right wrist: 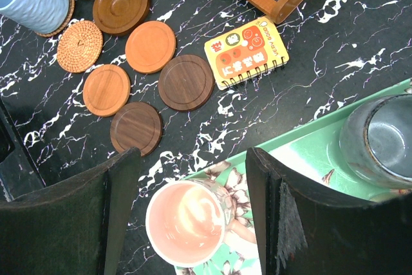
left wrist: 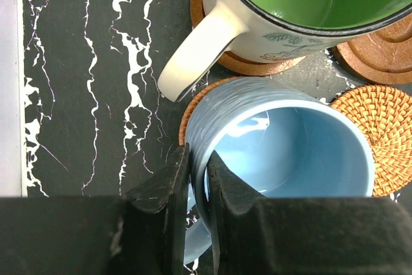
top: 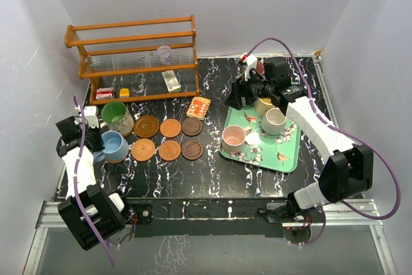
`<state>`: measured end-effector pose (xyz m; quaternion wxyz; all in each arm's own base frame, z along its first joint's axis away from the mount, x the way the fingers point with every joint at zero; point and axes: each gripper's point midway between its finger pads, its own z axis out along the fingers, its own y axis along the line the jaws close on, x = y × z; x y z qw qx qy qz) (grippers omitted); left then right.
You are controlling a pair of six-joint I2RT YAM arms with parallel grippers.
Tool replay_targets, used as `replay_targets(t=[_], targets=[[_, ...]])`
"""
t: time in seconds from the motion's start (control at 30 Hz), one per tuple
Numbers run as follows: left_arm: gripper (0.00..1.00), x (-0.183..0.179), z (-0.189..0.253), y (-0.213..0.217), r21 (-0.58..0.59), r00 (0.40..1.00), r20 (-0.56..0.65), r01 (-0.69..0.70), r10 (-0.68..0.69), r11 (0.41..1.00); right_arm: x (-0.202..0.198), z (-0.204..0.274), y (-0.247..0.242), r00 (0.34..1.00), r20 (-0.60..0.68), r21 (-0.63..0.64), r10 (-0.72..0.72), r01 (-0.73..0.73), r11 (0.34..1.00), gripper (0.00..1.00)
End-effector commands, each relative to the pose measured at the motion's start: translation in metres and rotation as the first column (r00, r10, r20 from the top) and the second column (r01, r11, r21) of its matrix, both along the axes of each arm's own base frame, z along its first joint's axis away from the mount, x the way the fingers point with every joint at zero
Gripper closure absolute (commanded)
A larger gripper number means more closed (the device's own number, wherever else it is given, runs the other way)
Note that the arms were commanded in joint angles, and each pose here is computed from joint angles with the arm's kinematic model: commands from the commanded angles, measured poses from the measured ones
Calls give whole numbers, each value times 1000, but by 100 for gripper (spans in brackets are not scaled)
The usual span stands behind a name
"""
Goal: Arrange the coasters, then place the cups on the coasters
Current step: Place the cup on the coaster.
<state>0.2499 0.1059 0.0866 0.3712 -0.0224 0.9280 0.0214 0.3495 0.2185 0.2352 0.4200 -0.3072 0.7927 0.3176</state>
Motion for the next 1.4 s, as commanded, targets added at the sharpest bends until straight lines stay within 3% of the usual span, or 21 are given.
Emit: replay_targets(t=[0.0,0.13,0.63,0.9,1.13,1.37], targets=[[100,8,16,8,47,998,55,2,-5,999,6,20,1,996,86,26,13,-15,1000,35],[98,5,12,11,58,1000,31,-1,-1,998,6,21,2,996,84,29,15,-17,999,35],[66,1,22,9,67,1000,11,23,-24,997,8,22,0,997,82,27,2,-4,1000,35],[44,1,67,5,84,997,44,52,-56,995,21,22,-15,991,97,-23,-87,90,996,34],[35,6,111,-13,6,991,73,111,-111,994,39,13,-40,977,85,-86,-197,204,975,32],[27,22,157,-36,-67,968,155,210,-198,975,37,6,-51,981,95,-170,-168,182,968,32]])
